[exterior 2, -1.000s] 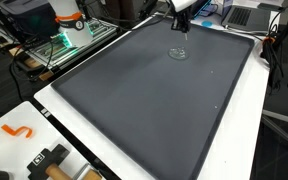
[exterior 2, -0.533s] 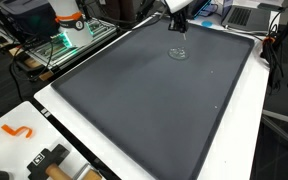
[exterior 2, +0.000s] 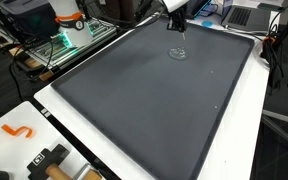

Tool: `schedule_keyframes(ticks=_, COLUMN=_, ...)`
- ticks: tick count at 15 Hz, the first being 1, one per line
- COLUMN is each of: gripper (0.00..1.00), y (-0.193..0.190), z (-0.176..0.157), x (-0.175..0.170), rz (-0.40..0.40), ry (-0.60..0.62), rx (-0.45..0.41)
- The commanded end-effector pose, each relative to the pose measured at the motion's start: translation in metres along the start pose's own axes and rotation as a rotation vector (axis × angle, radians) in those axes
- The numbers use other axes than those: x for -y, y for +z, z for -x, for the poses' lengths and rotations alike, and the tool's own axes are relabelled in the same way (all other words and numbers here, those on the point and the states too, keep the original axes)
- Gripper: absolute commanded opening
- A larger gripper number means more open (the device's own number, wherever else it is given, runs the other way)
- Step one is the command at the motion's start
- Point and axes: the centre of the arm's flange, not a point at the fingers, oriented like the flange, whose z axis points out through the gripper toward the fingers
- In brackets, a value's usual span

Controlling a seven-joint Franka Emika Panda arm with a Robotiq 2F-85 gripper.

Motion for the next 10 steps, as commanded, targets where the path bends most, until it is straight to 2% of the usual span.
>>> schedule_keyframes(ticks=1, gripper=0.03, y=-0.002, z=0.015, x=0.002, rz=-0.003, ry=-0.006, rx=-0.022)
schedule_keyframes(ticks=10, gripper=0.03, y=0.005, z=0.017, x=0.012, rz=0.009, ry=-0.023, rx=-0.012)
